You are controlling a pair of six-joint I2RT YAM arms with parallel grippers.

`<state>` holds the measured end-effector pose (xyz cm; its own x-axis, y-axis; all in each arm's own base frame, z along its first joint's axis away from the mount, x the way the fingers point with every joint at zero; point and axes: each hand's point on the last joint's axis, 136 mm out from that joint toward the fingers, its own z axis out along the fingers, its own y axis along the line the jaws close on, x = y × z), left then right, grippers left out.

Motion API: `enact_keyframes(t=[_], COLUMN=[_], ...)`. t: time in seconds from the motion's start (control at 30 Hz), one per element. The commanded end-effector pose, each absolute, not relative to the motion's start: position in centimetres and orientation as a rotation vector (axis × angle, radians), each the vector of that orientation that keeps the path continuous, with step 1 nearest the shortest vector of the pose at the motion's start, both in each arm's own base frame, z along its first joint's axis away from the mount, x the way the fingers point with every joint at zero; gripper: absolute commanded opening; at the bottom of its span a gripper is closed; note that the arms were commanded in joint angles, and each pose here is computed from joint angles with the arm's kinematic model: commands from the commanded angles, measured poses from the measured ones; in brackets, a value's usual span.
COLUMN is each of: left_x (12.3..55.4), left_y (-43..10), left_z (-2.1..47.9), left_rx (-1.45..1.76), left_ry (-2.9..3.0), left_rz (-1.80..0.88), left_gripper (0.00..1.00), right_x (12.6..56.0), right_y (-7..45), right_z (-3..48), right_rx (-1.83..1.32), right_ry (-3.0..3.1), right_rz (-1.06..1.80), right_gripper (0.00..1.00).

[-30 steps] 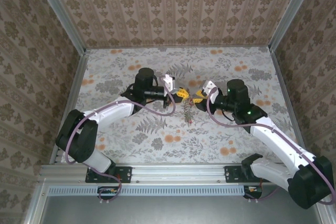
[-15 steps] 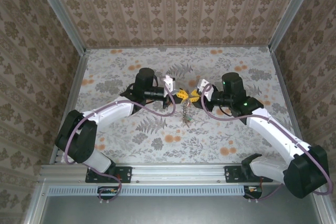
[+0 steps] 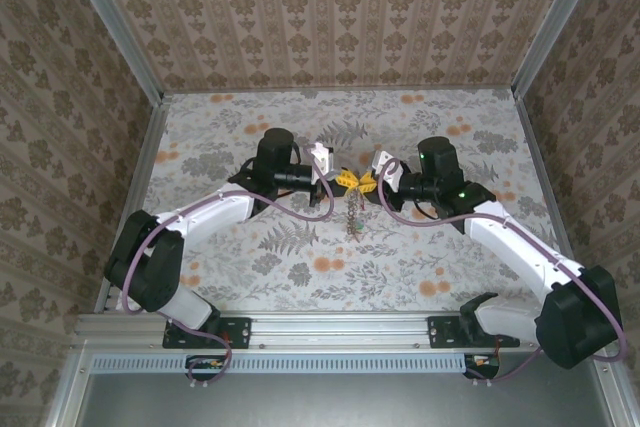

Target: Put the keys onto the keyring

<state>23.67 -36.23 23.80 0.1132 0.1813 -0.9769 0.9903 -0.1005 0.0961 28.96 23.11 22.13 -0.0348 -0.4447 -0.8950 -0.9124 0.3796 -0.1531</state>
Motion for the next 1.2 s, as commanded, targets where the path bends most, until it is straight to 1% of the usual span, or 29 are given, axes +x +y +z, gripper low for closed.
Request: enact_keyframes(t=[0.0,0.03,0.13,0.17,0.2,0.23,0.33,0.43,0.53,0.8,1.17], left_x=[23.1,23.1,23.0,23.1,23.1,23.1,23.3,23.5,23.8,24.2,23.6], left_y=[-36.2,-36.2,-36.2,-36.1,-36.1,-36.0,-35.7,-35.2,-34.8,-34.7,-35.5], left_z=[27.0,27.0,26.9,26.8,26.8,26.6,25.8,24.8,24.5,24.5,25.8], left_rx=[1.481,1.481,1.486,1.486,1.486,1.49,1.523,1.59,1.627,1.649,1.624], left_ry=[1.095,1.097,1.099,1.103,1.109,1.117,1.159,1.223,1.259,1.278,1.197], left_rz=[-1.096,-1.095,-1.095,-1.094,-1.086,-1.077,-1.029,-0.969,-0.917,-0.87,-0.949], left_gripper=[0.0,0.0,0.0,0.0,0.0,0.03,0.19,0.22,0.24,0.25,0.26], right_x=[29.3,29.3,29.2,29.2,29.4,29.4,29.3,28.9,28.6,28.0,27.3], right_y=[23.7,23.7,23.8,23.8,23.8,23.7,23.5,23.4,23.3,22.5,22.9], right_z=[23.8,23.8,24.1,24.2,24.3,24.4,24.5,24.2,23.5,23.0,24.6], right_rx=[-1.216,-1.216,-1.214,-1.209,-1.202,-1.198,-1.204,-1.231,-1.288,-1.356,-1.401], right_ry=[1.594,1.591,1.581,1.582,1.587,1.591,1.616,1.697,1.76,1.906,1.906], right_rz=[0.615,0.616,0.63,0.631,0.626,0.619,0.614,0.61,0.545,0.388,0.361], right_gripper=[0.18,0.17,0.1,0.05,0.02,0.0,0.0,0.0,0.0,0.0,0.0])
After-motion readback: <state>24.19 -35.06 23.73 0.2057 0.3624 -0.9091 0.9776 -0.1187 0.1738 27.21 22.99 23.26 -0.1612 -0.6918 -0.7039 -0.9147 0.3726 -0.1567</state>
